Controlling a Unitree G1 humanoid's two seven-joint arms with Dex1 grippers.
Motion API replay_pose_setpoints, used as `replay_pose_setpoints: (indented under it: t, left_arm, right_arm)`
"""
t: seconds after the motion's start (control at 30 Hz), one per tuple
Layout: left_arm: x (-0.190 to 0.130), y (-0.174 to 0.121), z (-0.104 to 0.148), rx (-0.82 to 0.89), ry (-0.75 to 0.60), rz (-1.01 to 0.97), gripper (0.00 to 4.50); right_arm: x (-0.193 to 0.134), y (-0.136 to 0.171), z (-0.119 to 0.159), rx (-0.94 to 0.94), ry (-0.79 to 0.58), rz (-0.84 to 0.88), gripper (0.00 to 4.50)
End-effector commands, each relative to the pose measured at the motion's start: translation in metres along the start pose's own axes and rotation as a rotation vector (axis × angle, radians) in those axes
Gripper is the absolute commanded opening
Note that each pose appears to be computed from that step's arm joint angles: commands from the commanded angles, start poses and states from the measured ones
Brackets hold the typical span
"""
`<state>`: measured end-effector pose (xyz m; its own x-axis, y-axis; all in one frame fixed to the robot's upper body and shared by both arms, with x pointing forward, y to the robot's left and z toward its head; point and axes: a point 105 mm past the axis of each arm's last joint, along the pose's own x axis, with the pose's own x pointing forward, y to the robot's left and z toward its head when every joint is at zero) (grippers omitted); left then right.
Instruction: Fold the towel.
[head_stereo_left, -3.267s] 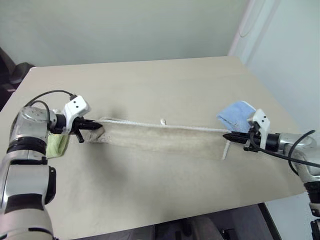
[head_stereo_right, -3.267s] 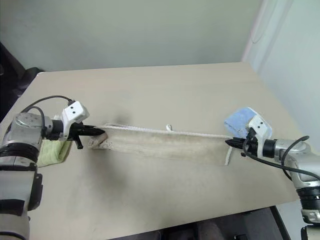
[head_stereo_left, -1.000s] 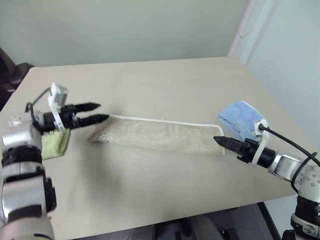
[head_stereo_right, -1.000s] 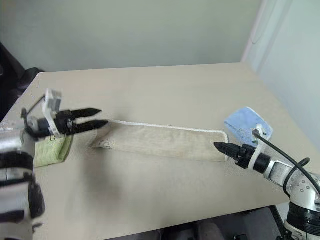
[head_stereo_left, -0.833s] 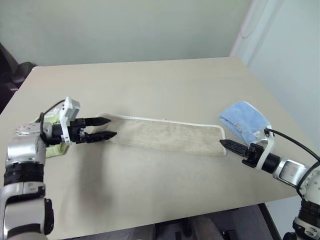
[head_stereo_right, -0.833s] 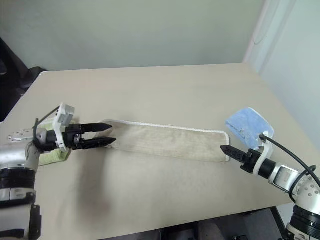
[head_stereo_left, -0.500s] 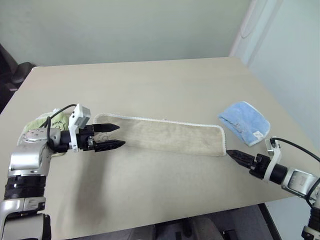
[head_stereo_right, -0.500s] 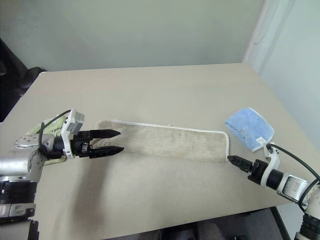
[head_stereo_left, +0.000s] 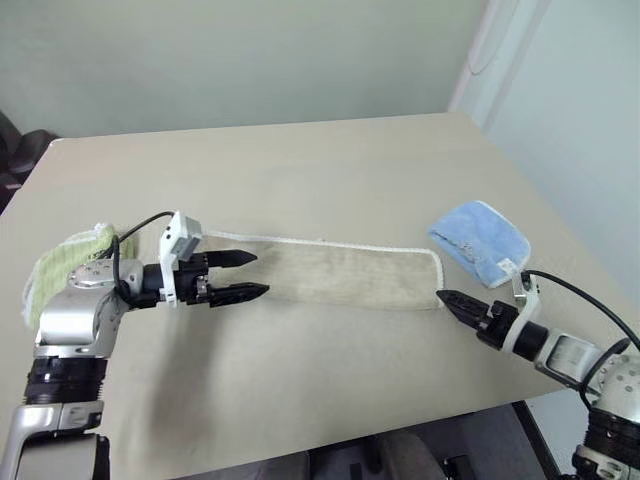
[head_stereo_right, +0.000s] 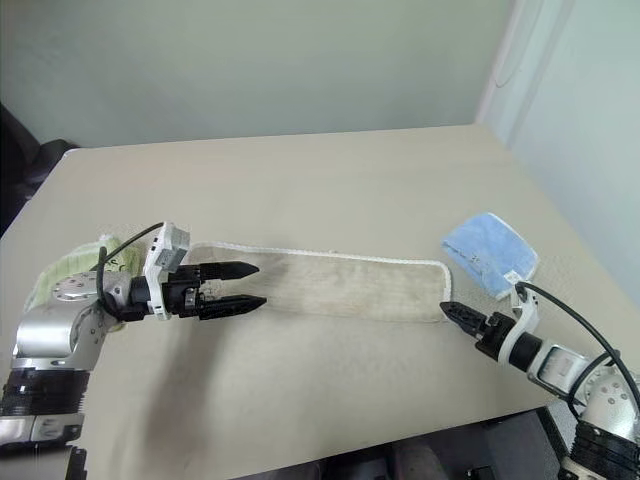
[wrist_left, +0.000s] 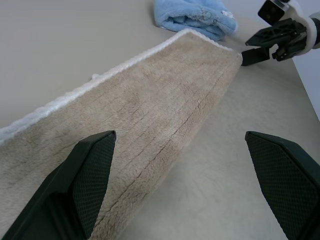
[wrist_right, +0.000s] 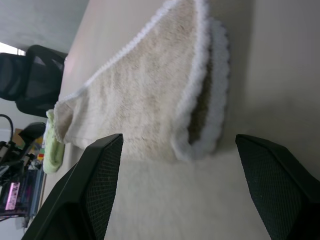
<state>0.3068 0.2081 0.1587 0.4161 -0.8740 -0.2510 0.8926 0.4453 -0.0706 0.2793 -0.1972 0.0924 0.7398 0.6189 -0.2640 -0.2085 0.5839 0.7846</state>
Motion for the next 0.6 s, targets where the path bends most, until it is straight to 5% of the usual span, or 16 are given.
replay_pose_setpoints:
  t: [0.03,0.37,0.5,0.6]
  left_arm:
    - [0.003,-0.004,0.013,0.041,-0.031,-0.014,4.50]
    - [0.008,-0.009,0.012,0.047,-0.047,-0.012,4.50]
    - [0.007,-0.010,0.011,0.045,-0.049,-0.006,4.50]
    - [0.007,-0.010,0.011,0.045,-0.052,-0.002,4.50]
  right_arm:
    - [0.012,0.010,0.004,-0.017,0.000,0.027,3.81]
    - [0.028,0.009,0.002,-0.031,0.051,-0.023,3.81]
    - [0.024,0.007,0.005,-0.020,0.027,-0.033,2.95]
    - [0.019,0.011,0.009,-0.033,0.008,-0.018,1.84]
